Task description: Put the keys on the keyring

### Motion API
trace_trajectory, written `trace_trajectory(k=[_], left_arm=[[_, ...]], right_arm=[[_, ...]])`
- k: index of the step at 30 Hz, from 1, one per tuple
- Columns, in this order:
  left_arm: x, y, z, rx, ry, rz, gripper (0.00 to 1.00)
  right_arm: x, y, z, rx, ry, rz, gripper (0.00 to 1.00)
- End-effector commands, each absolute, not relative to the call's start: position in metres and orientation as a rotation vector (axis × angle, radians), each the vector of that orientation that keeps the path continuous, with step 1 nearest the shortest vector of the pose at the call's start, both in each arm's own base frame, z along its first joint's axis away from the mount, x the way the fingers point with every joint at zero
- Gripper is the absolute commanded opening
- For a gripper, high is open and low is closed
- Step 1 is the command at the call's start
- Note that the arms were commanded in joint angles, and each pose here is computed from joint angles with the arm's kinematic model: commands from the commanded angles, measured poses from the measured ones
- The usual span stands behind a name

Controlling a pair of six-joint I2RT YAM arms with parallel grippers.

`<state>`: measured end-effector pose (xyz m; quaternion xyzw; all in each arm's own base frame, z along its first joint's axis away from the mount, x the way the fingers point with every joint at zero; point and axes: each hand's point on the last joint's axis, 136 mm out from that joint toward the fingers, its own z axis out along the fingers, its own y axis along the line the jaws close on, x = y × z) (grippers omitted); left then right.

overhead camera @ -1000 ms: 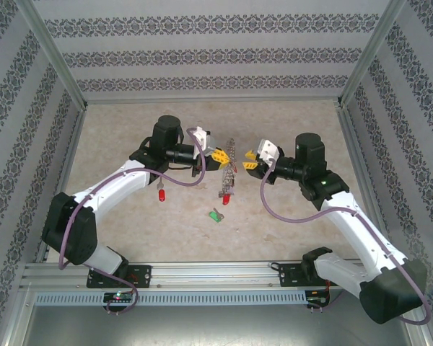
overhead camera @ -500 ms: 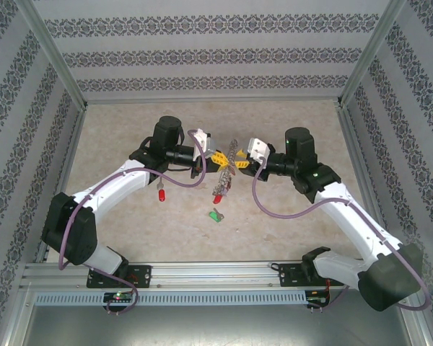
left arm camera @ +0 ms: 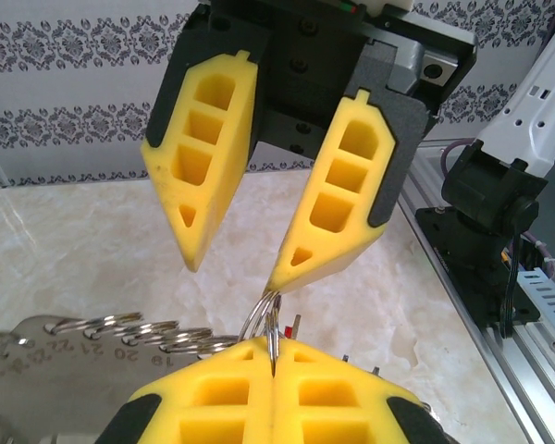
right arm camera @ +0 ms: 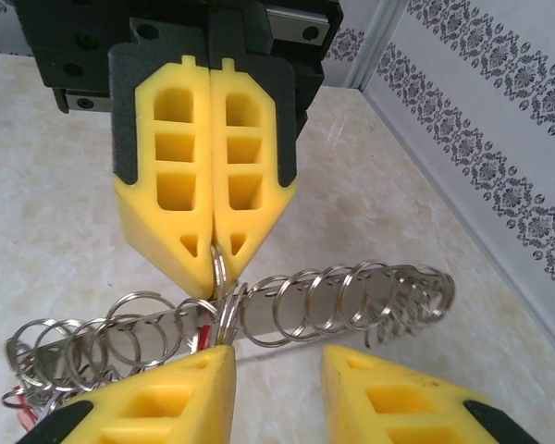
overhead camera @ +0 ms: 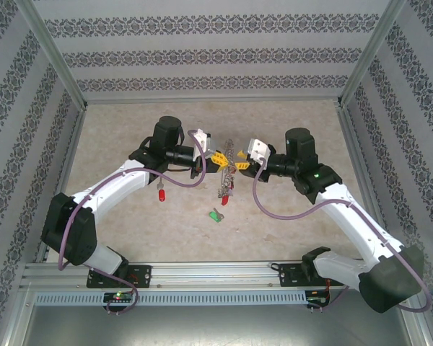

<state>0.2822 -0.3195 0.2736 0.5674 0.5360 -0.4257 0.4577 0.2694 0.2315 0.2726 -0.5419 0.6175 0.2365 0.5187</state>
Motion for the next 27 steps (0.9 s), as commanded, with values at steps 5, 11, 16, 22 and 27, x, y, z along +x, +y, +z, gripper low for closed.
trace_trajectory(k=[5, 11, 16, 22, 27], left_arm=[[0.276, -0.317, 0.306, 1.418, 1.199, -1.02, 0.0], [0.275, -0.317, 0.305, 1.422, 1.205, -1.026, 0.0], [0.275, -0.317, 0.306, 1.423, 1.2, -1.023, 0.0], [0.275, -0.317, 0.307, 1.422, 1.199, -1.023, 0.0], [0.275, -0.317, 0.307, 1.421, 1.203, -1.022, 0.0]], right_arm=[[0.26, 0.234, 0.278, -1.323, 1.471, 0.628, 0.32], [0.261, 0.237, 0.28, -1.333, 1.463, 0.649, 0.31], [0.266, 0.24, 0.278, -1.334, 1.467, 0.637, 0.28], [0.268, 0.242, 0.276, -1.347, 1.47, 0.645, 0.19], [0.266, 0.242, 0.277, -1.348, 1.463, 0.648, 0.16]])
